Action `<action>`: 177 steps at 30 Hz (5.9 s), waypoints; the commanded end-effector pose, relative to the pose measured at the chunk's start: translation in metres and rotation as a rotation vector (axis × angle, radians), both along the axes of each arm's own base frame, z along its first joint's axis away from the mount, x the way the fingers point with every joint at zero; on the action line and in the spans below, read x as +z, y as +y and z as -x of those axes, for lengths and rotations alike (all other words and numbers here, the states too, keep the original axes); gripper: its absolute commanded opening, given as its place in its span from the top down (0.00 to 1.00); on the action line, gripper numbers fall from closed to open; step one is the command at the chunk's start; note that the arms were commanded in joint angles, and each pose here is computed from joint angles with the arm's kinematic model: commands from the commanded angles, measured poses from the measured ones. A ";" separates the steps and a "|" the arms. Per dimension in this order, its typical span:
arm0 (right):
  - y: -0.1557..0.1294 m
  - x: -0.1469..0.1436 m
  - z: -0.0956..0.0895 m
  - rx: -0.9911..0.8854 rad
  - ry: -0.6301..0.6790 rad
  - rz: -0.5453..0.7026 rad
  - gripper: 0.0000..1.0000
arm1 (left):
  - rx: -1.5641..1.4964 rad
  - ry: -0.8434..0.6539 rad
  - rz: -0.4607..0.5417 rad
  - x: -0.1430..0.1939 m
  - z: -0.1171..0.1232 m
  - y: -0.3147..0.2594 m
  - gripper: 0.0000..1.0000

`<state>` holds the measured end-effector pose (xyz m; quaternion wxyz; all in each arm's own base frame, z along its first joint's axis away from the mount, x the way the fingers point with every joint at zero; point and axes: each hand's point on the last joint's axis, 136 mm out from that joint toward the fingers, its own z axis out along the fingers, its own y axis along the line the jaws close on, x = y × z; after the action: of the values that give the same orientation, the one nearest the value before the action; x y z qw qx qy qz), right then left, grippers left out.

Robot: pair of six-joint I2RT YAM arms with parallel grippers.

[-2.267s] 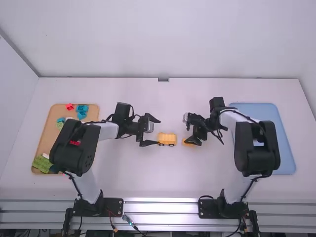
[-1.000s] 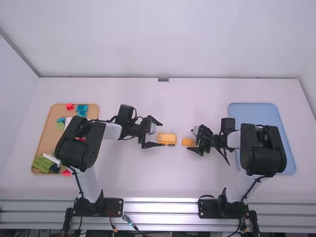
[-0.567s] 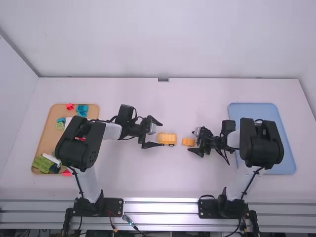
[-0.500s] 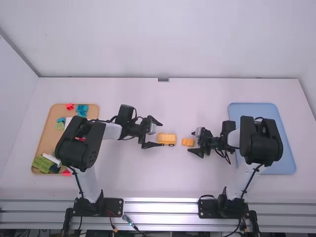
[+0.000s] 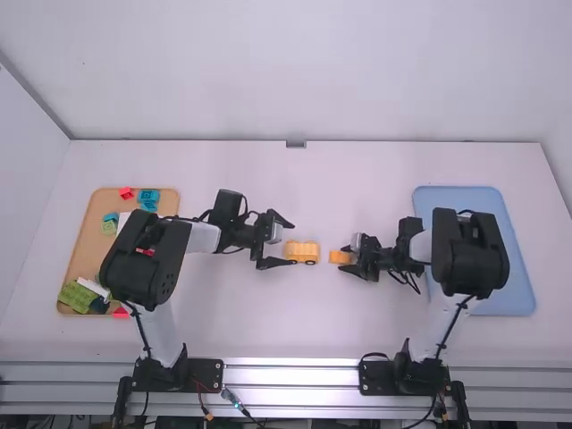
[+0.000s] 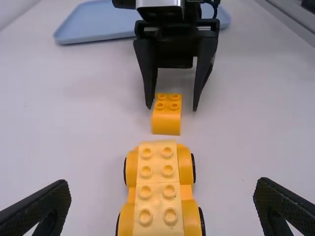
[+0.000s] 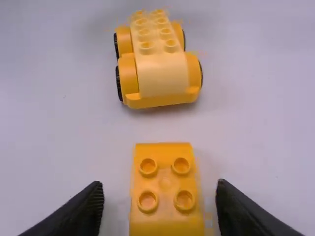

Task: Assemble lego blocks to make yellow taxi

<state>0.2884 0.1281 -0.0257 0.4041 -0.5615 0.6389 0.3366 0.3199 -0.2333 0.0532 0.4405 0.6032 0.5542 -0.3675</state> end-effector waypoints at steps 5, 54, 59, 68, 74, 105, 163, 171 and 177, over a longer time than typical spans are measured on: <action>0.000 -0.003 -0.002 0.006 -0.002 0.011 0.60 | 0.000 0.025 -0.022 -0.008 0.006 -0.002 0.01; 0.077 0.057 -0.008 0.167 -0.011 -0.001 0.93 | -0.030 0.058 -0.041 -0.066 0.001 -0.027 0.43; 0.082 0.053 -0.007 0.148 -0.017 -0.015 0.92 | -0.028 0.046 -0.046 -0.066 0.000 -0.028 0.47; 0.081 0.047 -0.008 0.125 0.004 -0.011 0.95 | -0.034 0.023 -0.062 -0.070 0.002 -0.025 0.37; 0.089 0.037 0.002 0.174 0.023 -0.046 0.97 | -0.039 0.030 -0.070 -0.074 0.007 -0.026 0.44; 0.078 -0.012 -0.004 0.068 0.064 0.286 1.00 | -0.022 0.014 -0.112 -0.081 0.005 -0.024 0.51; 0.095 0.008 0.004 0.141 0.042 0.159 1.00 | -0.024 0.019 -0.113 -0.082 0.007 -0.024 0.55; 0.076 -0.019 0.001 0.057 0.088 0.348 1.00 | -0.023 0.015 -0.112 -0.081 0.006 -0.024 0.56; 0.081 -0.008 -0.001 0.078 0.071 0.275 1.00 | -0.022 0.015 -0.112 -0.081 0.006 -0.024 0.56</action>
<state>0.2940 0.2339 0.0071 0.3420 -0.6268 0.6174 0.3300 0.3178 -0.2592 -0.0165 0.4076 0.6220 0.5625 -0.3613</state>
